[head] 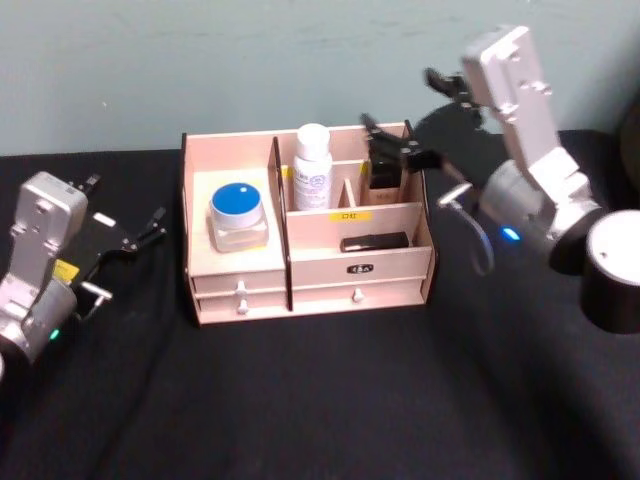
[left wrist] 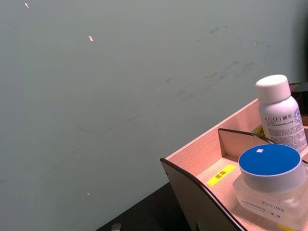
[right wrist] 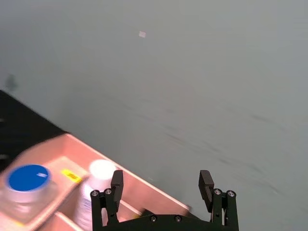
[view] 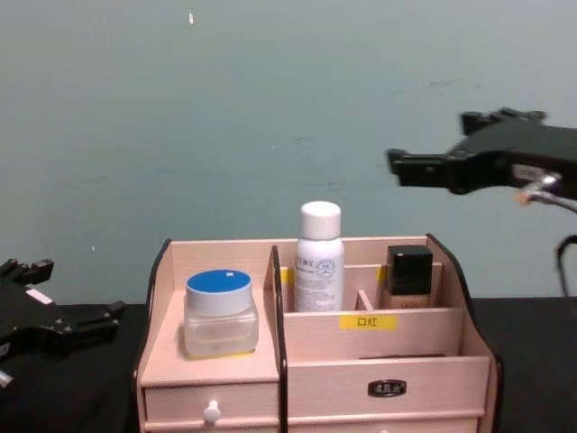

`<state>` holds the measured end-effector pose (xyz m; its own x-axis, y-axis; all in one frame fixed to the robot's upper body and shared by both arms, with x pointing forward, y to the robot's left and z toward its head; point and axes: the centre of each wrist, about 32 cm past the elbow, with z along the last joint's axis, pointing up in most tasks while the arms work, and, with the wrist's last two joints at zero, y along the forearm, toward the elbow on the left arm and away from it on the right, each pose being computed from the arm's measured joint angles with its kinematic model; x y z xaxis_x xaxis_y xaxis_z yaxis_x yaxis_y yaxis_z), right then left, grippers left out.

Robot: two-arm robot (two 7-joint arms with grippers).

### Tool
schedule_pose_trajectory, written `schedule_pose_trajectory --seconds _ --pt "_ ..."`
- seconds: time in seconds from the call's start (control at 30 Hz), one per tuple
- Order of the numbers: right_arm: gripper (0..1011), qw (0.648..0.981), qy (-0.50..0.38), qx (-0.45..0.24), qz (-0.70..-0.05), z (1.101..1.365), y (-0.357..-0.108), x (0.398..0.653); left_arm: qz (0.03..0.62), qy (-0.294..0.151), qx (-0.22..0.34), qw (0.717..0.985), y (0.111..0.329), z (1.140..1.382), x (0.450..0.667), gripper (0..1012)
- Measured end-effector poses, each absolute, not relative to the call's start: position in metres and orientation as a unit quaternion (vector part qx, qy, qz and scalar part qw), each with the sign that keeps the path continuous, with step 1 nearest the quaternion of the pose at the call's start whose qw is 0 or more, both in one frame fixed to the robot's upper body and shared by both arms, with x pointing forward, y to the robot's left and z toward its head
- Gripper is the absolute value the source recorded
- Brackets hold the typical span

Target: Pick up the facial cleanser and watermelon frost from the table and place them into the tiered storage box.

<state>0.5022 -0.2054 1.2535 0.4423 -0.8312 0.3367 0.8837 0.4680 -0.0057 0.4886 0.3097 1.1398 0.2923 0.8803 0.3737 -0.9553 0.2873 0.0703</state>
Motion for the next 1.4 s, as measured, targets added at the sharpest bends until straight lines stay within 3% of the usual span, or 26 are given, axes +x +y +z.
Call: schedule_pose_trajectory --seconds 0.7,1.4 --pt "1002 0.781 -0.111 -0.129 -0.601 1.216 -0.245 0.495 0.580 -0.132 0.141 0.791 0.310 1.140 0.489 1010" --pt "1002 0.778 -0.094 -0.135 -0.606 1.208 -0.248 0.496 0.580 -0.132 0.142 0.791 0.310 1.140 0.489 1010"
